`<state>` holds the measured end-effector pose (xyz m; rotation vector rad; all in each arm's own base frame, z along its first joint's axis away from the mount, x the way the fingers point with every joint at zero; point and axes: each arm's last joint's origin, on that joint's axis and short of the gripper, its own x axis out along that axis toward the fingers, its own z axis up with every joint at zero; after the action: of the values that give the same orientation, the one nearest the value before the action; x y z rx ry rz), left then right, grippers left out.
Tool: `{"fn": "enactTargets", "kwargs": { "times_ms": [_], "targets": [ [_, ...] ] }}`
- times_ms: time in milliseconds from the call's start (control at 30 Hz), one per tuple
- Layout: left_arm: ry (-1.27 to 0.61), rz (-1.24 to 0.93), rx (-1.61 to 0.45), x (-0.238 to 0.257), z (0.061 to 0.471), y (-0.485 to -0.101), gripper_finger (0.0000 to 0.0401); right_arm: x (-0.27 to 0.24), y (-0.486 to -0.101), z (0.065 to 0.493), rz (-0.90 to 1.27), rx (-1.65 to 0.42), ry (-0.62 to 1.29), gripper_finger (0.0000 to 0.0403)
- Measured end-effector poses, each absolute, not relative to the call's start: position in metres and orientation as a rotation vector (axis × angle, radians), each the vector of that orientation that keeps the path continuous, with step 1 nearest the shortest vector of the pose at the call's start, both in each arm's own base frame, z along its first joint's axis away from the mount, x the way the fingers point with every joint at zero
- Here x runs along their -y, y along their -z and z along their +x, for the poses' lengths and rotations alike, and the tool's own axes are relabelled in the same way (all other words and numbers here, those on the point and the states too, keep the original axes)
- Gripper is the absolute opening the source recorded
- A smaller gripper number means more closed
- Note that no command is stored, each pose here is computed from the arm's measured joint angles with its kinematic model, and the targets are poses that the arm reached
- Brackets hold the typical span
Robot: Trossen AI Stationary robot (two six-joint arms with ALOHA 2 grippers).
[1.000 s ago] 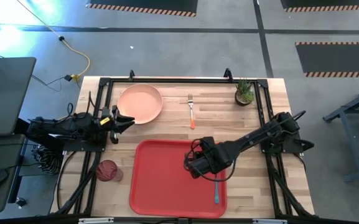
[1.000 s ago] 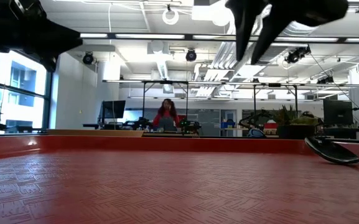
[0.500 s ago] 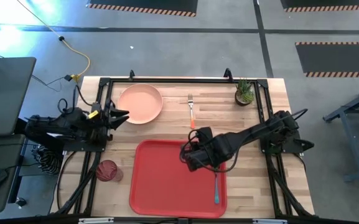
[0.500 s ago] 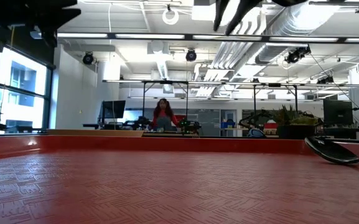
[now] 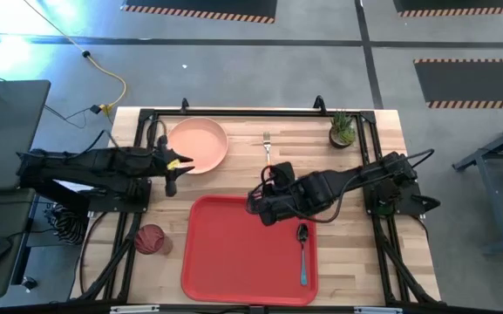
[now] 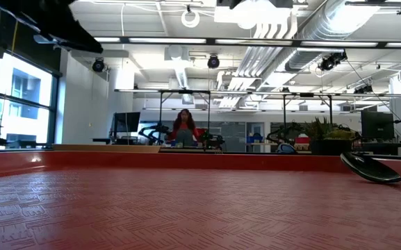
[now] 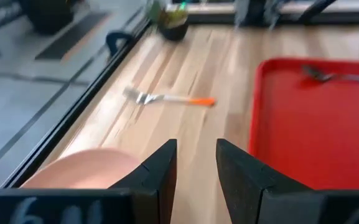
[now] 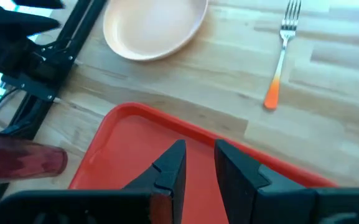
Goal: Pick and place plate/cup/fork/spoon on tray
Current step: Put the light orange plate on the red serving tray
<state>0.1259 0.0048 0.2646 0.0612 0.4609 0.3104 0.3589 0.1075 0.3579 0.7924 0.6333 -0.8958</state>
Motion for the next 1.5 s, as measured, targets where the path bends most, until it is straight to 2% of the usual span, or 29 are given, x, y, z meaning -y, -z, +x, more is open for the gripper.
{"fn": "enactTargets", "kwargs": {
  "times_ms": [267, 633, 967, 1500],
  "targets": [
    [-0.336, 0.005, -0.601, -0.021, 0.154, -0.271, 0.0104, -0.090, -0.381, 0.358, 0.679, -0.661, 0.852, 0.0076],
    [-0.421, -0.222, -0.759, -0.050, 0.181, -0.277, 0.0104, -0.062, -0.418, 0.355, 0.559, -0.641, 0.771, 0.0076],
    [-0.433, -0.262, -0.926, -0.063, 0.205, -0.248, 0.0104, -0.035, -0.438, 0.353, 0.521, -0.612, 0.763, 0.0076],
    [-0.454, -0.299, -1.127, -0.072, 0.234, -0.200, 0.0104, -0.015, -0.438, 0.355, 0.531, -0.661, 0.736, 0.0076]
  ]
}}
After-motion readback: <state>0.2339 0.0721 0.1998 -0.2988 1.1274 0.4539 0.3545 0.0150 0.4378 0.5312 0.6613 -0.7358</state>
